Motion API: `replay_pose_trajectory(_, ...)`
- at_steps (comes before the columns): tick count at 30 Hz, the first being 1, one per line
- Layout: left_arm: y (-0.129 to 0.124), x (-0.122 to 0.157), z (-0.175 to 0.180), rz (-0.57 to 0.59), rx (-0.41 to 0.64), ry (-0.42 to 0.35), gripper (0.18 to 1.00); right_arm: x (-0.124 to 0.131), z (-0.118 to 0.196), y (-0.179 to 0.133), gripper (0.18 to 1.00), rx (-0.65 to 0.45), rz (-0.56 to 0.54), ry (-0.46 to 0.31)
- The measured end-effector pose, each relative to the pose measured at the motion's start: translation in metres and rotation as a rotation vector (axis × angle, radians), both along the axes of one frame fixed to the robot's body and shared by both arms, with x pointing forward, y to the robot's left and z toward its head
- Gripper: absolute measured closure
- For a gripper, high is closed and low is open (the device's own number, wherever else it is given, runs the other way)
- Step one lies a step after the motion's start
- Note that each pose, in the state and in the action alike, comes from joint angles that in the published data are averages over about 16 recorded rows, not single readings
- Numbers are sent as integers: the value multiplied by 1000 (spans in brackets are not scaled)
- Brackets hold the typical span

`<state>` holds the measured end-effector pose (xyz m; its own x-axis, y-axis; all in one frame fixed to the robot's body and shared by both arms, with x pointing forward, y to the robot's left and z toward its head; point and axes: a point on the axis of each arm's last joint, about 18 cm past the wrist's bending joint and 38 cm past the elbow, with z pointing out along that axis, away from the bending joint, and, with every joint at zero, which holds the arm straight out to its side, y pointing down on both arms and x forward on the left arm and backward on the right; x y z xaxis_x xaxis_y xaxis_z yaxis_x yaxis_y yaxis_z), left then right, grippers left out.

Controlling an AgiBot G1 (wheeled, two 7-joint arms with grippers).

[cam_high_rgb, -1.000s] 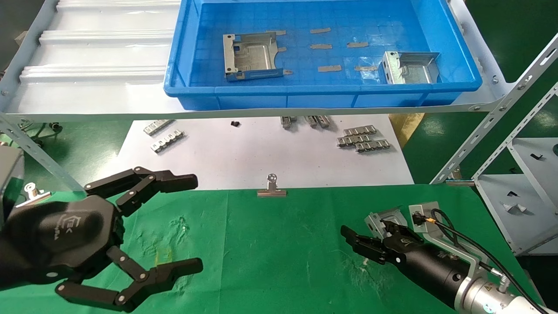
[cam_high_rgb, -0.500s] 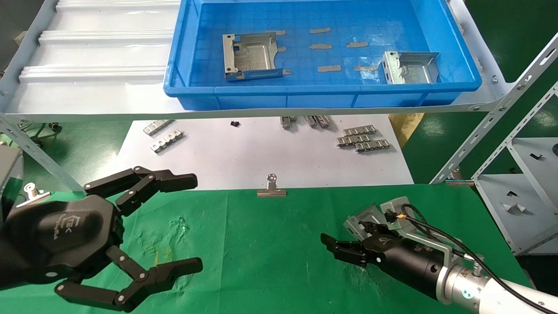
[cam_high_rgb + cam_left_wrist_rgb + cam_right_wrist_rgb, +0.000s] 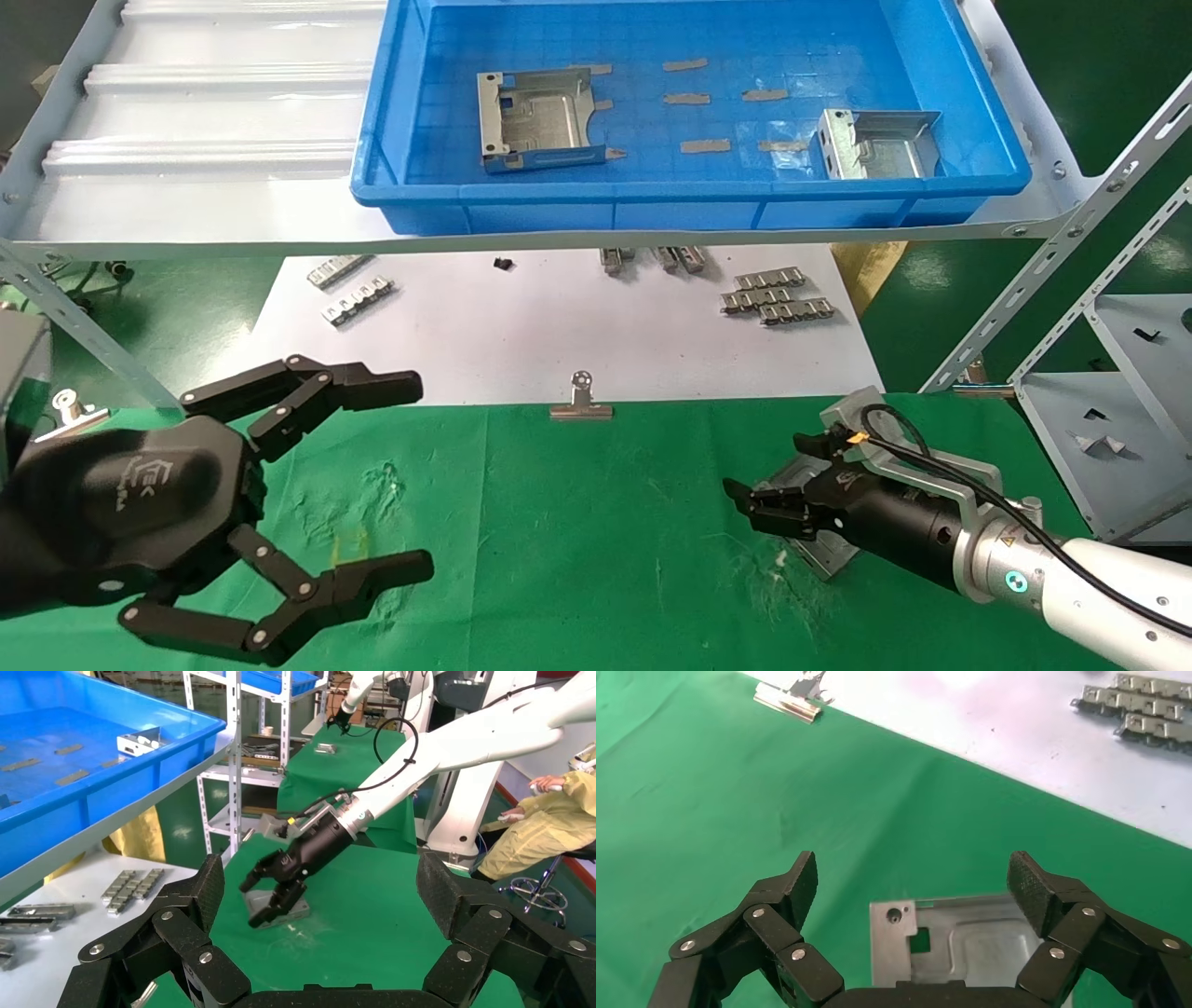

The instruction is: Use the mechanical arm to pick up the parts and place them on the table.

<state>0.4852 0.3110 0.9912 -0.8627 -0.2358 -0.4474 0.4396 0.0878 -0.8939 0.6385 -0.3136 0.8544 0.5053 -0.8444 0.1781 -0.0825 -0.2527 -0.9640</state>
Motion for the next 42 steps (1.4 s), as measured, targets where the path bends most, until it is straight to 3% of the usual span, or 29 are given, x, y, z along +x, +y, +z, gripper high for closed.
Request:
replay_pose_trajectory(11,0,0,0,0,0,0,184,-8,22,11,179,138,38,-26)
replay_pose_trajectory(20,0,0,0,0,0,0,184,-38,43,8,179,217,193,-10)
replay_pose_trajectory(28,0,0,0,0,0,0,184,-63,58,3,179,239,304,-18)
replay_pose_trajectory(42,0,0,0,0,0,0,184,-69,66,6,179,219,353,-38)
